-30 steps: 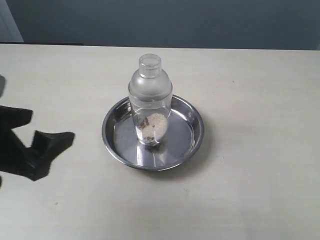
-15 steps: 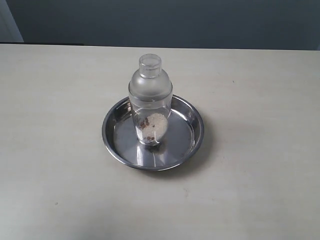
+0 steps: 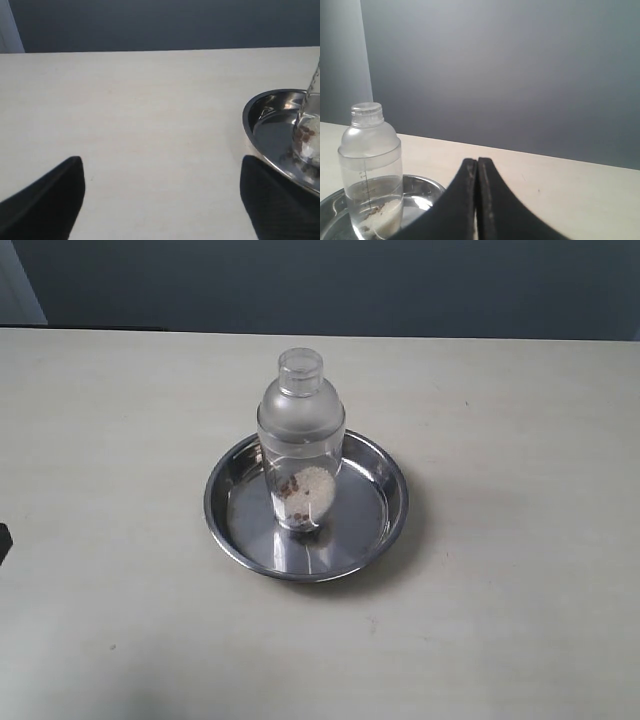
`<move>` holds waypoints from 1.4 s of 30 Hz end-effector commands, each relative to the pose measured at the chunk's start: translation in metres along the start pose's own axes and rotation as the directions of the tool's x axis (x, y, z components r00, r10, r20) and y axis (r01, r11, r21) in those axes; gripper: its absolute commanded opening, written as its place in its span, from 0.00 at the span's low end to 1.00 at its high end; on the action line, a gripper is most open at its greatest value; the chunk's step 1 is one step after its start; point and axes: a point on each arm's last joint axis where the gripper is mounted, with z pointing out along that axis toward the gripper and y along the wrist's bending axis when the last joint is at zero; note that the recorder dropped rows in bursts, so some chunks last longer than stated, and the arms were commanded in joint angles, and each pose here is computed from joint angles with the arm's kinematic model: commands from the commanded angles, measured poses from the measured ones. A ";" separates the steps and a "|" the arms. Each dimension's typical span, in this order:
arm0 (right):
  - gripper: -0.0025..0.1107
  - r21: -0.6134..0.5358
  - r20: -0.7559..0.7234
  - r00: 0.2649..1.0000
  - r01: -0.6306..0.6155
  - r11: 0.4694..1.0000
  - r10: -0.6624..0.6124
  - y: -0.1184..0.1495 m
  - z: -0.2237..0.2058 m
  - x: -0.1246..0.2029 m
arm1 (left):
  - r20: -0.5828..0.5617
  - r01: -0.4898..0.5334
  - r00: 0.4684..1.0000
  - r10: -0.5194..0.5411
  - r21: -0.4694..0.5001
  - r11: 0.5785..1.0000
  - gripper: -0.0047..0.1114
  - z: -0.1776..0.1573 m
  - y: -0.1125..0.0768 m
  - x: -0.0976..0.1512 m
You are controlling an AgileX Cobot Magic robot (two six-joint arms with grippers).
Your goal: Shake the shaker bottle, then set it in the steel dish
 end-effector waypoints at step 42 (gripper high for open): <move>0.02 -0.004 0.001 1.000 0.000 1.000 0.000 0.000 0.000 0.001 | 0.121 0.002 0.993 -0.001 -0.011 1.000 0.72 -0.018 0.002 0.001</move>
